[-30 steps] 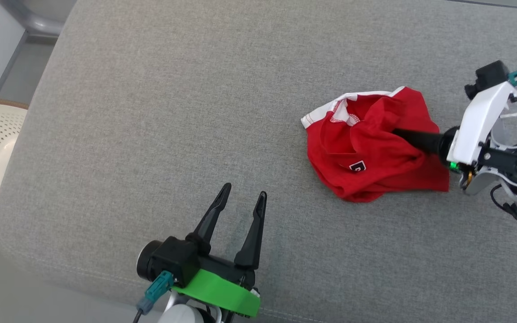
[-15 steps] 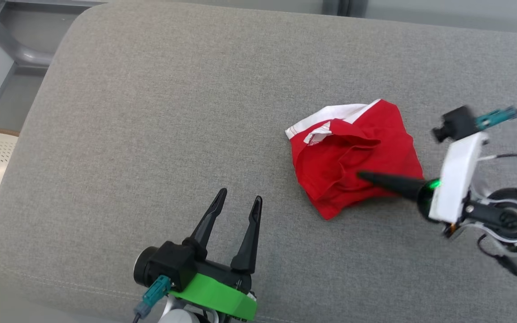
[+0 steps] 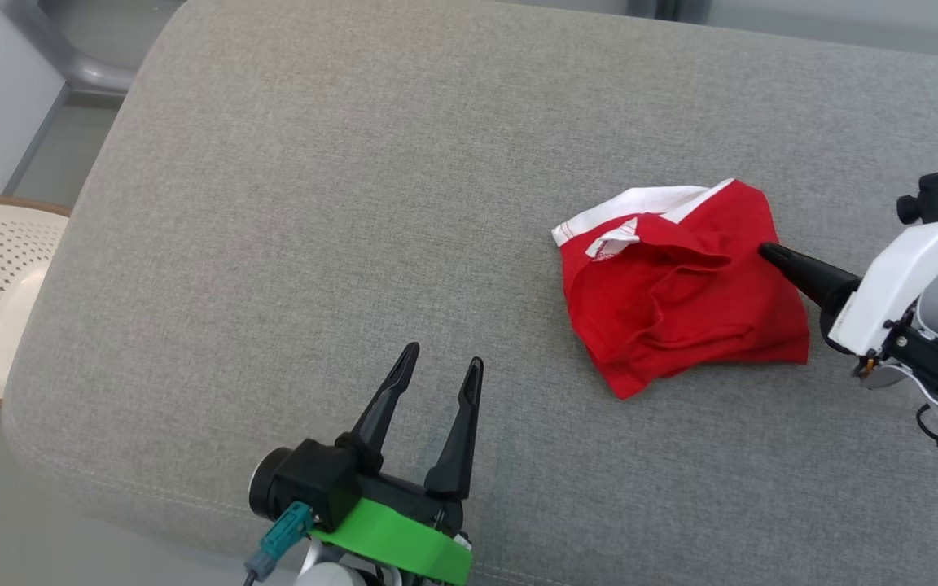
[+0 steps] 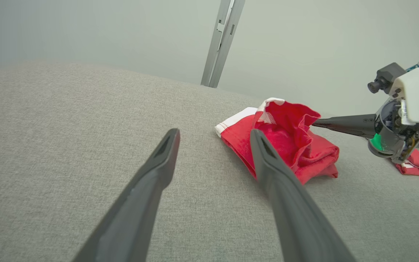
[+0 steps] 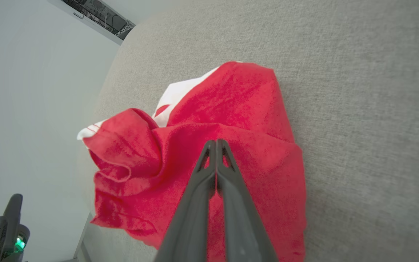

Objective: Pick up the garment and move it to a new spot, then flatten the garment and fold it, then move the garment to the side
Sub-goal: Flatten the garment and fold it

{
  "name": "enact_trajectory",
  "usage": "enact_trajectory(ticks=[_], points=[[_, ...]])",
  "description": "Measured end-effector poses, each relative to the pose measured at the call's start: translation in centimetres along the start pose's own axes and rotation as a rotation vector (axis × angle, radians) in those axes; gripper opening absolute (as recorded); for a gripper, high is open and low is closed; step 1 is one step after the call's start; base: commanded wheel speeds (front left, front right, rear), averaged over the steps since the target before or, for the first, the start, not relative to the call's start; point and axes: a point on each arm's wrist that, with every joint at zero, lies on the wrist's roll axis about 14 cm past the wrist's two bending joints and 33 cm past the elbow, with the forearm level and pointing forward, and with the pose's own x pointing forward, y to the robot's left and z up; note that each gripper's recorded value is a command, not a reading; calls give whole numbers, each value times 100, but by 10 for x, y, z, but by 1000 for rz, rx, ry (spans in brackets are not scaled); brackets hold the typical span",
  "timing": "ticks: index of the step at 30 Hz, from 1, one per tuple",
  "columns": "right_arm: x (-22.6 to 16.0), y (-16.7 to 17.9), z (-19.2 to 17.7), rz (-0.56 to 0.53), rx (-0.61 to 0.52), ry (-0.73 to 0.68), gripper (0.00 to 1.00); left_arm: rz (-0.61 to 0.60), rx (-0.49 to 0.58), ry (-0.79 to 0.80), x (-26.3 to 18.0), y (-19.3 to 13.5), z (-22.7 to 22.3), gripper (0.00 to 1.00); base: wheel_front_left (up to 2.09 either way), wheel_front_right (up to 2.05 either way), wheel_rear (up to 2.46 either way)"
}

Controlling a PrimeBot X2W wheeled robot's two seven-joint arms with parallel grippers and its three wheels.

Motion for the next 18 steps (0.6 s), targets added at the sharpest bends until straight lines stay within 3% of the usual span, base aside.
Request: enact_trajectory(ticks=[6, 11, 18], points=[[35, 27, -21, 82, 19, 65, 0, 30, -1, 9, -1, 8, -2, 100, 0, 0, 0], [58, 73, -38, 202, 20, 109, 0, 52, 0, 12, -3, 14, -3, 100, 0, 0, 0], [55, 133, -60, 352, -17, 174, 0, 36, -2, 1, -4, 8, 1, 100, 0, 0, 0]])
